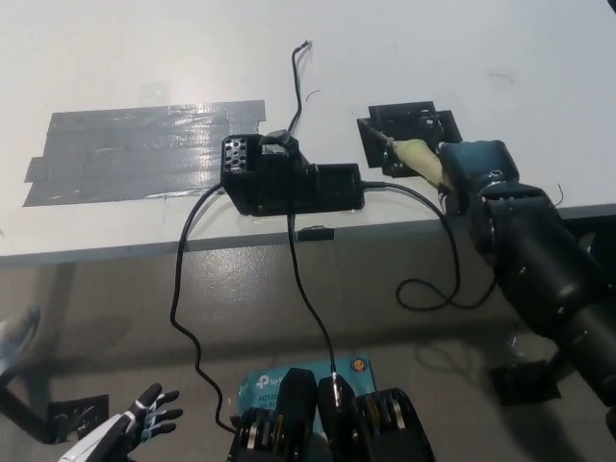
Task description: The robot uses its right hand to grab and lift the soldering gun kept on the middle of the table and puts it in its base
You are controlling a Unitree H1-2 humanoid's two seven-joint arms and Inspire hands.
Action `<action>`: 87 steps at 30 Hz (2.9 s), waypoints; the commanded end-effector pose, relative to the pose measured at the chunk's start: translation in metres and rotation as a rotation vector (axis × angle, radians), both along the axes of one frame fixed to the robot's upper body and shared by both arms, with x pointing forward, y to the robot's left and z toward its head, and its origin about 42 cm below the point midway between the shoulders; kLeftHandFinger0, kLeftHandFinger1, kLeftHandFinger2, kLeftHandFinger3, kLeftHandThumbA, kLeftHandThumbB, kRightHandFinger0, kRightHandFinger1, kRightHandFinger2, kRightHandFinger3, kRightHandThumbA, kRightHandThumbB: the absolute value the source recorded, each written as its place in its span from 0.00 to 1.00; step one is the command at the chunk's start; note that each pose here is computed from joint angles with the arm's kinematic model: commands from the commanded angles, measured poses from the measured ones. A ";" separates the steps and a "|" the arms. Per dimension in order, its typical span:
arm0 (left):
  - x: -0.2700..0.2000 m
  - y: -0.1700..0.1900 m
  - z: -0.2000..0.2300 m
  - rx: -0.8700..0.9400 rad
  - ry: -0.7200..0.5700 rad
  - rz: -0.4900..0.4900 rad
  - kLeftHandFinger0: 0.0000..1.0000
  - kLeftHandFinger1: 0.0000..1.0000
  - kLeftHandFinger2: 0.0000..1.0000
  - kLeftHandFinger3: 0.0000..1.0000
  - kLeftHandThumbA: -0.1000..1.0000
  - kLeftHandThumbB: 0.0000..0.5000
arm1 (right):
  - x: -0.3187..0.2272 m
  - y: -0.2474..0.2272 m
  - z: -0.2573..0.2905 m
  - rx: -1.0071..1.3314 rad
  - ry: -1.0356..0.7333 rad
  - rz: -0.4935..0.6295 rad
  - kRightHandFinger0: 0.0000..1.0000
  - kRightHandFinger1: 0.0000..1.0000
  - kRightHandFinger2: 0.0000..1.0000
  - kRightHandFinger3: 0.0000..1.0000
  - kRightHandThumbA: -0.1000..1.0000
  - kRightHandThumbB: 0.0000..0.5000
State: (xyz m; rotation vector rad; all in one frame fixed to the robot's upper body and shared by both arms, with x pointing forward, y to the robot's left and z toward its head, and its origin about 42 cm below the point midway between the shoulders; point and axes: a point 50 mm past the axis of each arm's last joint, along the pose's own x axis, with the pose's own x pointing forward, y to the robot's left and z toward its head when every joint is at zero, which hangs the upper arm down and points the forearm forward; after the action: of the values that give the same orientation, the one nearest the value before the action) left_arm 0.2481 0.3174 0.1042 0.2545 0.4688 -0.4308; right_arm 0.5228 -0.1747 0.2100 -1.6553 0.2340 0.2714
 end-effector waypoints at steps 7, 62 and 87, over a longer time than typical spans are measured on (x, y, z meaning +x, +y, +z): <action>0.002 0.011 0.008 0.020 0.007 -0.020 1.00 1.00 0.98 1.00 1.00 1.00 | -0.039 -0.054 -0.086 -0.273 0.312 -0.169 0.00 0.27 0.67 1.00 0.00 0.02; -0.021 0.025 -0.008 0.035 0.082 0.012 1.00 0.99 0.94 1.00 1.00 1.00 | -0.032 -0.084 0.073 0.415 -0.618 0.324 0.00 0.02 0.35 0.35 0.00 0.49; -0.024 0.026 -0.011 0.017 0.089 0.039 1.00 1.00 0.96 1.00 1.00 0.96 | -0.018 -0.031 0.137 0.405 -0.527 0.573 0.00 0.23 0.53 0.26 0.00 0.02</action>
State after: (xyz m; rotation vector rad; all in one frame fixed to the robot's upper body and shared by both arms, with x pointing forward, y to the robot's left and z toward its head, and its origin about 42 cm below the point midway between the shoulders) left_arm 0.2268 0.3349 0.0877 0.2415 0.5624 -0.4228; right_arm 0.4976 -0.2235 0.2945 -1.2709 -0.5129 0.2761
